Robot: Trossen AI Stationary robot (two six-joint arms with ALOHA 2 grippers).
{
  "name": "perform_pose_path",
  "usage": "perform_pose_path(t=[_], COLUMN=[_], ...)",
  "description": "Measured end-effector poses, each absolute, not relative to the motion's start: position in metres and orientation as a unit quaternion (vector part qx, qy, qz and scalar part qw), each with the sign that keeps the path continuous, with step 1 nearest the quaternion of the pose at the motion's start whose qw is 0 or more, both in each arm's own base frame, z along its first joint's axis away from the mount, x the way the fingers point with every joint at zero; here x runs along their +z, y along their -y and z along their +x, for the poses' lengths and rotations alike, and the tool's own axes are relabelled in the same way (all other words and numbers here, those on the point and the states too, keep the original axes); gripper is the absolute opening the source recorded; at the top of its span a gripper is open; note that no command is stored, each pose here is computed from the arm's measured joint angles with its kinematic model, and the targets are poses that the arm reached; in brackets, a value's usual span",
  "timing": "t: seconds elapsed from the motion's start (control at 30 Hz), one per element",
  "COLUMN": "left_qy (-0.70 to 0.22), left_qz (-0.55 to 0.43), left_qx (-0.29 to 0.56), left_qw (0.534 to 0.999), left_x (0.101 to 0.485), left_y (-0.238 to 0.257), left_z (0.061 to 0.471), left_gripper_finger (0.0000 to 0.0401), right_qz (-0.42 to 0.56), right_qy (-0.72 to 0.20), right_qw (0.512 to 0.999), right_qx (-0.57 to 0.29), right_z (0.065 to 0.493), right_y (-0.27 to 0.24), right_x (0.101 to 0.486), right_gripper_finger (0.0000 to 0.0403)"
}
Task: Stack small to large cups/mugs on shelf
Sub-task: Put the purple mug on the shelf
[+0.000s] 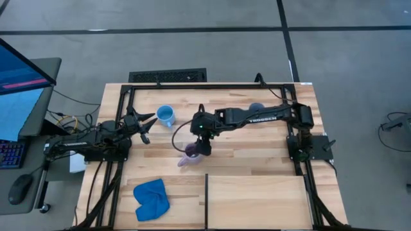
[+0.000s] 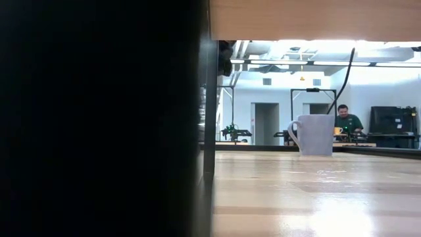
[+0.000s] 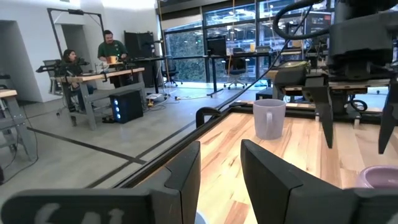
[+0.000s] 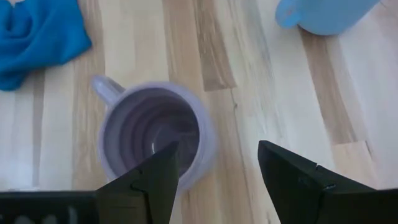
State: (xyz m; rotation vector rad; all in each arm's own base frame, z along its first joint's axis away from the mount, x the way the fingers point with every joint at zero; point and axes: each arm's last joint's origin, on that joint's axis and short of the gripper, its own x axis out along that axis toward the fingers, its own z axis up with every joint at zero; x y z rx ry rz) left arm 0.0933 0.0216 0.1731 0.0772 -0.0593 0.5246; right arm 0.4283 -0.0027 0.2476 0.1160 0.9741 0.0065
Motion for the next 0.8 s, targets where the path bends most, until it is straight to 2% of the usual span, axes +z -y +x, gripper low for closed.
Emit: perform_pose_path(t=[0.3,0.6,0.8], left_qy=[0.029,0.029,0.029], left_qz=[0.038,0.038,0.038], left_qx=[0.260,0.260,0.260], left_qw=[0.965,0.964,0.964], left_x=[0.173,0.173,0.173], left_y=[-0.022,-0.022,-0.022], left_z=[0.093,0.093,0.093], left_gripper_finger=[0.0108,0.0108,0.0108], right_qz=[0.111,0.115,0.111], right_qy=[-0.465,-0.465,-0.481], right_qw=[0.878,0.877,0.869], right_qx=[-0.026,-0.035,-0.028], right_z=[0.429,0.429,0.436], right_y=[0.001,-0.001,-0.008], right_x=[0.248,0.247,0.230], right_gripper_finger=[0.0240,0.0240,0.0240])
